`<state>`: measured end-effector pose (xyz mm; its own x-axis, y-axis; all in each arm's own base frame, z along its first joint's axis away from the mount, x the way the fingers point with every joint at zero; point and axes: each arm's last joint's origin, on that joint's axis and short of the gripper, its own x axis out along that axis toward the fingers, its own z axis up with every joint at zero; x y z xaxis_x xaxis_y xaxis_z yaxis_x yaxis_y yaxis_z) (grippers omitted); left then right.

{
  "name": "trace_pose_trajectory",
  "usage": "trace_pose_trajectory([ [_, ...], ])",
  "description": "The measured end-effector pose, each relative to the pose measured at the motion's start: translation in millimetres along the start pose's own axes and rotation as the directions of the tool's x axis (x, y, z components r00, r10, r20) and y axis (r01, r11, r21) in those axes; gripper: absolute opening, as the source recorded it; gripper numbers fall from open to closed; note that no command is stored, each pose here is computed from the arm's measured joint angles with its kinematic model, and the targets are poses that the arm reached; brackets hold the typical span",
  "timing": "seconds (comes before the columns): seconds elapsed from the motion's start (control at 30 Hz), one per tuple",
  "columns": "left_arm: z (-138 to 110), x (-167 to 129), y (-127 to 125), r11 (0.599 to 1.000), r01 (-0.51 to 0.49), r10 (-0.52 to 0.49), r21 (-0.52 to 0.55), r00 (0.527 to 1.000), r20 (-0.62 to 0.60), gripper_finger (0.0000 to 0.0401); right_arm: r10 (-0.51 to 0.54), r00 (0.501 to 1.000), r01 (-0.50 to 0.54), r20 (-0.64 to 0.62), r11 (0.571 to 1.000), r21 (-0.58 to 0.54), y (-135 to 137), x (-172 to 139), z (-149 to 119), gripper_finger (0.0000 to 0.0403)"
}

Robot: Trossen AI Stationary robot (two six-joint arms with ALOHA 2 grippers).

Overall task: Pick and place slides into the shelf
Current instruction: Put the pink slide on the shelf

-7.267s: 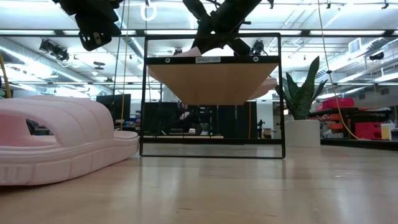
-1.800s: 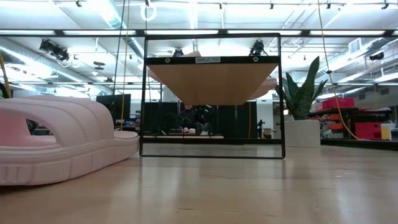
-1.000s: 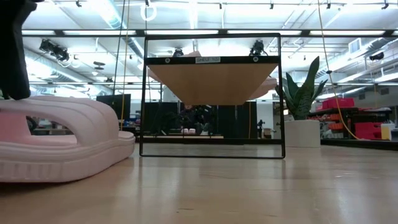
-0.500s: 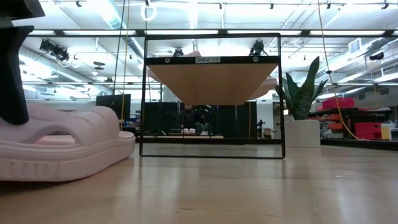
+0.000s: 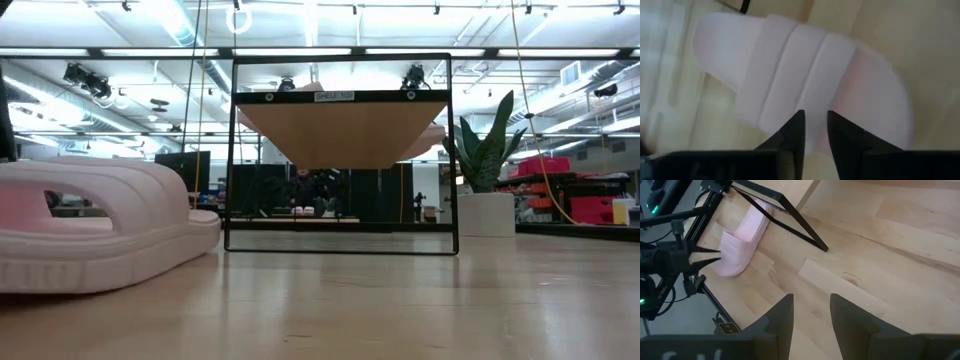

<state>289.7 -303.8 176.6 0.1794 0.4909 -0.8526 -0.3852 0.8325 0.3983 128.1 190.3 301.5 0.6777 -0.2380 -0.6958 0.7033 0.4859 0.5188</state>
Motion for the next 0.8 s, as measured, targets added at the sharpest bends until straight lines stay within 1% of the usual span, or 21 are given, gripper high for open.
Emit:
trace_pose_trajectory([
  [0.13, 3, -4, -6, 0.997, 0.067, -0.066, -0.036, 0.997, 0.031, 0.0066, 0.002, 1.0, -0.002, 0.002, 1.0, -0.019, 0, 0, 0, 0.0134],
  [0.2, 3, -5, -9, 0.995, 0.09, -0.089, -0.03, 0.995, 0.04, 0.0063, 0.002, 1.0, -0.002, 0.003, 1.0, -0.024, 0, 0, 0, 0.0134],
  [0.27, 4, -5, -12, 0.993, 0.116, -0.116, 0.013, 0.992, 0.052, 0.0062, 0.002, 1.0, -0.002, 0.003, 1.0, -0.024, 0, 0, 0, 0.0134],
  [0.4, 6, -5, -14, 0.976, 0.127, -0.14, 0.174, 0.988, 0.061, 0.0065, 0.002, 1.0, -0.002, 0.003, 0.999, -0.033, 0, 0, 0, 0.0134],
  [0.57, 6, -4, -15, 0.958, 0.18, -0.178, 0.225, 0.984, -0.029, 0.0072, 0.002, 1.0, -0.002, 0.002, 0.999, -0.042, 0, 0, 0, 0.0134],
  [0.6, 6, -3, -14, 0.957, 0.187, -0.18, 0.223, 0.982, -0.051, 0.0072, 0.003, 1.0, -0.002, 0.002, 0.999, -0.042, 0, 0, 0, 0.0134],
  [0.67, 6, -2, -12, 0.966, 0.184, -0.17, 0.18, 0.981, -0.091, 0.0069, 0.004, 1.0, -0.004, 0.002, 0.999, -0.041, 0, 0, 0, 0.0134],
  [0.8, 6, 0, -4, 0.991, 0.108, -0.098, 0.074, 0.987, -0.129, 0.007, 0.004, 1.0, -0.004, 0.002, 0.999, -0.043, 0, 0, 0, 0.0134],
])
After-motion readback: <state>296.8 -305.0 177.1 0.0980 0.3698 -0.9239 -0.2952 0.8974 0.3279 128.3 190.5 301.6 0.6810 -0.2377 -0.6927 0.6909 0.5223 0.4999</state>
